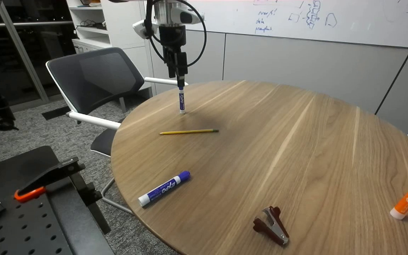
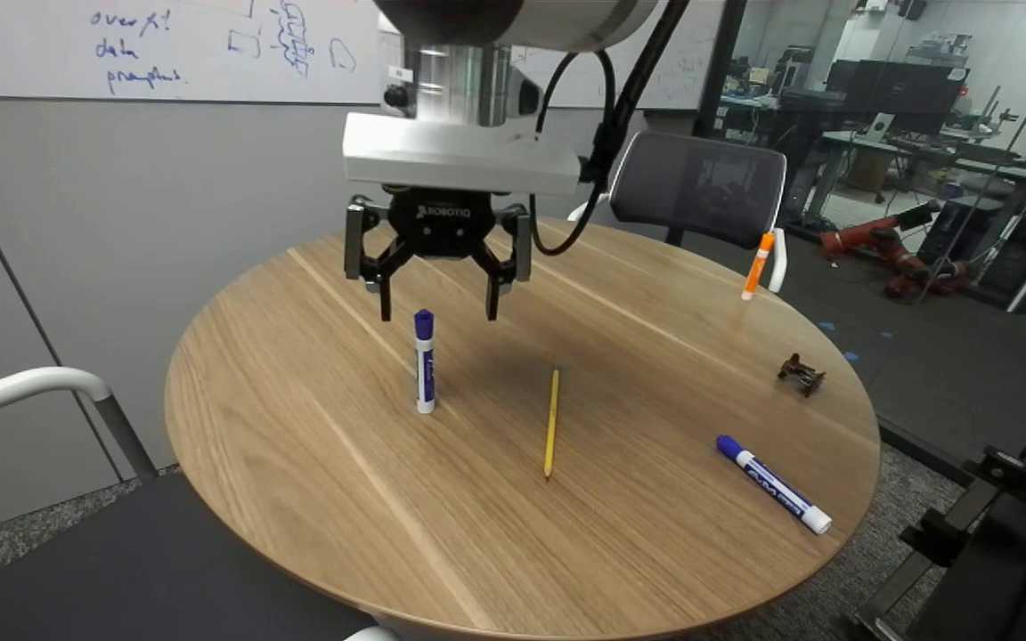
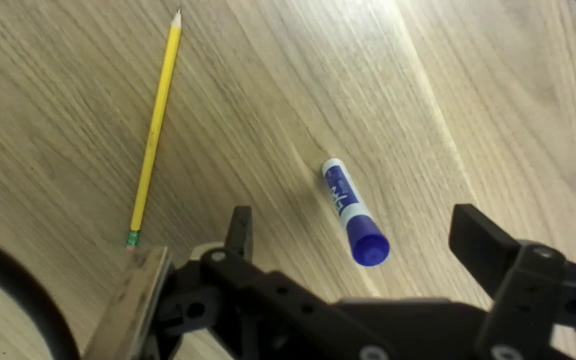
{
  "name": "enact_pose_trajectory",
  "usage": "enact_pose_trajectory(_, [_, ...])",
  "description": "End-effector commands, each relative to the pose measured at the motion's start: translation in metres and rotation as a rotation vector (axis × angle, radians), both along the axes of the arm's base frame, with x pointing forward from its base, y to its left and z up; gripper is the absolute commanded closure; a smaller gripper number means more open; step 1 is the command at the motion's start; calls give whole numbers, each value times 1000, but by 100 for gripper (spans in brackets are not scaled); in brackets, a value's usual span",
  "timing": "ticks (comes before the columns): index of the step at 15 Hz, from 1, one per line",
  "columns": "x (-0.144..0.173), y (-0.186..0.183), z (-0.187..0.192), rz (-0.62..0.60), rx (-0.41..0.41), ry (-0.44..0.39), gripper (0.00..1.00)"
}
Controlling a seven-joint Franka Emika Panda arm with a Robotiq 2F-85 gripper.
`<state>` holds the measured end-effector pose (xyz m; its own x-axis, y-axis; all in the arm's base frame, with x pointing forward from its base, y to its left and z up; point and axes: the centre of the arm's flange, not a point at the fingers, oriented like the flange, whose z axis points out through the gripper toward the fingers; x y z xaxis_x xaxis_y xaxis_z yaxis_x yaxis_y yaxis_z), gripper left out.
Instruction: Move the blue upright marker to the right
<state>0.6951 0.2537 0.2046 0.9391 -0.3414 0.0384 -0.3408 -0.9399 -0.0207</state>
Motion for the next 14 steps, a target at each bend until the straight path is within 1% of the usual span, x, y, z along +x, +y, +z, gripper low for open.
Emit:
enact_pose_trajectory(1, [22, 22, -10, -25, -3, -24, 0])
enact_pose_trajectory(7, [34, 33, -26, -50, -18, -44, 0])
enact_pose_trajectory(8, [36, 34, -29, -54, -20, -45, 25])
enact_pose_trajectory(9, [38, 34, -31, -59, -24, -47, 28])
enact_pose_trajectory(10, [40, 34, -32, -63, -26, -48, 34])
enact_pose_trajectory(11, [41, 33, -35, -69, -27, -48, 44])
enact_pose_trajectory(14, [44, 34, -38, -78, -30, -46, 66])
